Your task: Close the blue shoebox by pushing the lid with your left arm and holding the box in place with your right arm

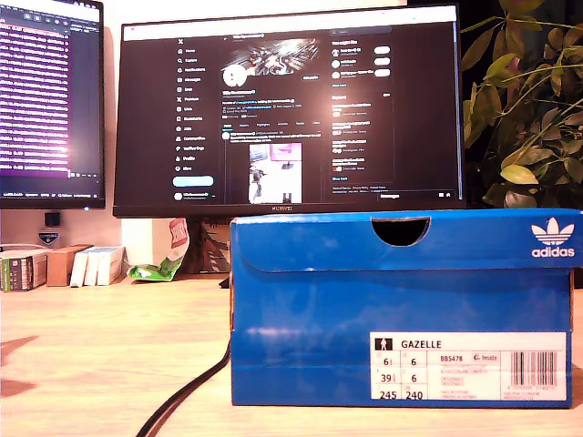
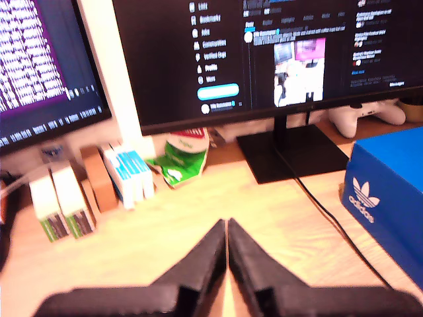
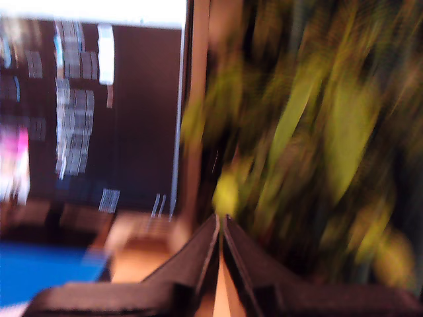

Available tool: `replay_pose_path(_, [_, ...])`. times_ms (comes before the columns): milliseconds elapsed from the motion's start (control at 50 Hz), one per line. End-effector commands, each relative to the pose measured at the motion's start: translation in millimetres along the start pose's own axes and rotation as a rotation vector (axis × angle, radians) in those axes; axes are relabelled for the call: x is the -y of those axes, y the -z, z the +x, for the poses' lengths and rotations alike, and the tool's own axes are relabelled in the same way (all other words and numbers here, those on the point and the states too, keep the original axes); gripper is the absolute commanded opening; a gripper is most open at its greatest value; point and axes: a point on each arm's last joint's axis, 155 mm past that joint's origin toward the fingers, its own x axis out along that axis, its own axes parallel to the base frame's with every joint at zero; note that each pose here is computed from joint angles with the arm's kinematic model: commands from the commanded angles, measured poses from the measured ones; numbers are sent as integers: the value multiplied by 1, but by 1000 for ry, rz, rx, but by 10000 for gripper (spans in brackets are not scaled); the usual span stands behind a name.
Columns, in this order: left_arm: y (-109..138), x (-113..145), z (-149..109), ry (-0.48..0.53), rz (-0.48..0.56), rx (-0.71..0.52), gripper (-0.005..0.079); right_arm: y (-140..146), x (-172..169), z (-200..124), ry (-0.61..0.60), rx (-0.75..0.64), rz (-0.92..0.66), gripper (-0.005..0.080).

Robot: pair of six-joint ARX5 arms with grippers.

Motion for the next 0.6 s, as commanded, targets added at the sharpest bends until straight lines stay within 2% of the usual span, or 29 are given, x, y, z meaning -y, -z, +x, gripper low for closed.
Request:
replay_pose_path(0, [4,7,0,30,33,13,-14,21,1,-2,13,-24,-4,-9])
replay_pose_path(180, [0,13,-8,42,65,88,-14,30,0,-10,19,33,3,-9])
replay_pose_path(580, [27,18,-19,35,86,154,-14,70,-5,-19,17,45,32,-9])
